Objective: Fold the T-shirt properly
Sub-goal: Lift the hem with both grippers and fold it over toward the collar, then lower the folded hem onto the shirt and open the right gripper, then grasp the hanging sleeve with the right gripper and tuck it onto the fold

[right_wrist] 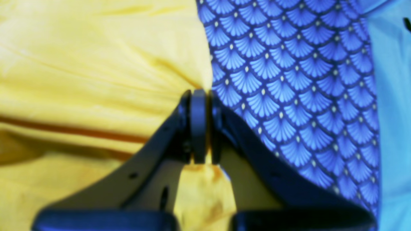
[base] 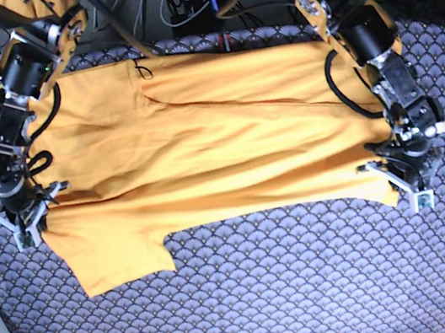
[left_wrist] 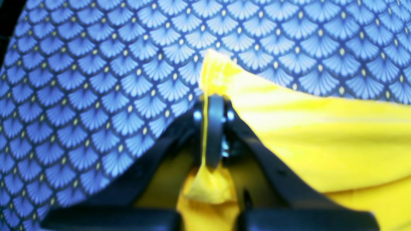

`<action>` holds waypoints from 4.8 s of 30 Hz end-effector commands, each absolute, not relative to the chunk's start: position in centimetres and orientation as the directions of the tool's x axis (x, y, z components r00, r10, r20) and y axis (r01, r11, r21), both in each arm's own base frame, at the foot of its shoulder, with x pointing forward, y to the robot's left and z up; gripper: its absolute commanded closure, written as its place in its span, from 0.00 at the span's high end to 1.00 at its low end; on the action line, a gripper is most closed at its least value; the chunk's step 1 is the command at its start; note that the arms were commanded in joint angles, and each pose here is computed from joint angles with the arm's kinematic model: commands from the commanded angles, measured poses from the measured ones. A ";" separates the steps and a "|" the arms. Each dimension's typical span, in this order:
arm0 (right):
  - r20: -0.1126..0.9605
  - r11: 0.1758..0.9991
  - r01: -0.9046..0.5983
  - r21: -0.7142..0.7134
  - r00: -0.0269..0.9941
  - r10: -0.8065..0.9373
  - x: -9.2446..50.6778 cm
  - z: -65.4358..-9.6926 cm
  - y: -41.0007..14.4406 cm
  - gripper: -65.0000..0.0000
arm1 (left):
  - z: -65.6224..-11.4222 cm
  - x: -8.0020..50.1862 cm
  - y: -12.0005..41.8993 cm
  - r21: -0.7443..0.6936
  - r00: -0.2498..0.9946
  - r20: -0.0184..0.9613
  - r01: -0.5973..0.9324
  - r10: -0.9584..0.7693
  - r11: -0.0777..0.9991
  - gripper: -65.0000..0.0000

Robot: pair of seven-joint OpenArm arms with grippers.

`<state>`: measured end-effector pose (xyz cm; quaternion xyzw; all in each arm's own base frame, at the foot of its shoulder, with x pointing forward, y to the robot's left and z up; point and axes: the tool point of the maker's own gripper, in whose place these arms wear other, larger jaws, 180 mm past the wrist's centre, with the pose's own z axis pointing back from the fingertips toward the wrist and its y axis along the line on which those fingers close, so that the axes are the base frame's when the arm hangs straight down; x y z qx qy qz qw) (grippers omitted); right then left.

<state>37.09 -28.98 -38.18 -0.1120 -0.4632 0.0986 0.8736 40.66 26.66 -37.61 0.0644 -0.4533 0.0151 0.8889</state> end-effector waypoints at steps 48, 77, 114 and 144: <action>0.799 0.902 0.034 -0.431 0.479 0.364 23.4 -31.8 -29.5 0.00 | -33.3 29.3 29.2 0.286 0.678 0.708 -0.017 -0.199 0.958 0.00; 0.761 0.933 0.028 -0.360 0.586 0.276 19.5 -36.4 -29.7 0.00 | -40.9 26.2 28.2 0.170 0.782 0.609 0.035 -0.133 0.985 0.00; 0.773 0.870 0.190 -0.455 0.570 0.280 18.1 -32.3 -36.9 0.35 | -39.5 26.0 27.8 0.186 0.734 0.658 0.054 -0.165 0.981 0.45; 0.794 0.954 -0.023 -0.298 0.549 0.262 33.6 -35.5 -30.0 0.45 | -40.7 26.3 27.4 0.153 0.732 0.666 0.056 -0.144 0.987 0.44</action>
